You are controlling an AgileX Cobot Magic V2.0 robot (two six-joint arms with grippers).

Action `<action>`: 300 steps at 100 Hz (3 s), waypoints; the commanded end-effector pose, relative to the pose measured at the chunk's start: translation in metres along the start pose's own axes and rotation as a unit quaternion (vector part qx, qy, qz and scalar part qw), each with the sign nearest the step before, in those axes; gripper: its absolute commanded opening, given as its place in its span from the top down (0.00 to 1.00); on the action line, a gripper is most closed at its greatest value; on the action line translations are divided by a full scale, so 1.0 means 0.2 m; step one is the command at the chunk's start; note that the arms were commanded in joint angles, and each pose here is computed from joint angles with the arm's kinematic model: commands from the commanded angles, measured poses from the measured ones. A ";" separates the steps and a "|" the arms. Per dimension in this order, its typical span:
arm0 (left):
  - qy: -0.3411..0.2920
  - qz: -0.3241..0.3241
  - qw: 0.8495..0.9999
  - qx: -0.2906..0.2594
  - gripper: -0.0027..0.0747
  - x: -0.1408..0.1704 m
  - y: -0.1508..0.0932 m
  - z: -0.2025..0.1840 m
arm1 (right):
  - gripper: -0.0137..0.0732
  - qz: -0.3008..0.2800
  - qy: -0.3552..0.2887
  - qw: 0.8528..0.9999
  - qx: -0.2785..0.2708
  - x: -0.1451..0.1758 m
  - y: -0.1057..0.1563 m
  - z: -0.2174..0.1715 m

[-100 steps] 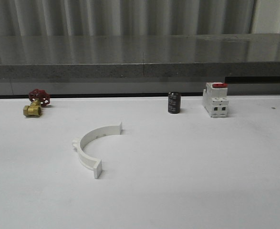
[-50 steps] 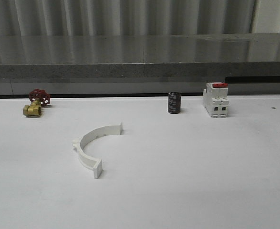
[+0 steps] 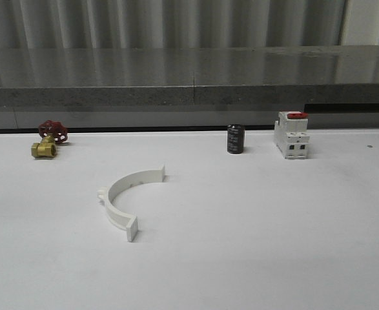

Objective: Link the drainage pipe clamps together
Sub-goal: 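Grasp the second white clamp half by its tab with the right gripper, then carry the second half over and lower it against the first half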

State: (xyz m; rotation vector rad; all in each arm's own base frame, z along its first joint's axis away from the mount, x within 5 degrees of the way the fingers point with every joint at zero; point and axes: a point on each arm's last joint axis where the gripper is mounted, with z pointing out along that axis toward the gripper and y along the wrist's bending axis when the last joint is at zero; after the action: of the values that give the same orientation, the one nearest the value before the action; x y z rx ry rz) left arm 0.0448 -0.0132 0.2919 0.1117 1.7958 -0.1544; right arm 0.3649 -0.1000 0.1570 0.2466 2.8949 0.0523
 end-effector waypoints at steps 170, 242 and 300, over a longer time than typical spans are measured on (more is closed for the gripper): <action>-0.048 -0.007 0.999 -0.003 0.99 -0.07 0.00 -0.01 | 0.81 -0.068 -0.085 0.994 -0.031 0.23 1.62 -0.32; -0.048 -0.007 0.999 -0.003 0.99 -0.07 0.00 -0.01 | 0.81 -0.043 -0.045 0.997 -0.048 0.29 1.75 -0.18; -0.048 -0.007 0.999 -0.003 0.99 -0.07 0.00 -0.01 | 0.81 -0.025 -0.043 0.995 -0.084 0.29 1.79 -0.17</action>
State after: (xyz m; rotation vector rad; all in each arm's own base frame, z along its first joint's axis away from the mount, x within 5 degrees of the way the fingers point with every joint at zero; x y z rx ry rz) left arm 0.0450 -0.0132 0.2916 0.1112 1.7953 -0.1542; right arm 0.3565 0.2591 0.1621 0.1427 2.8788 0.1683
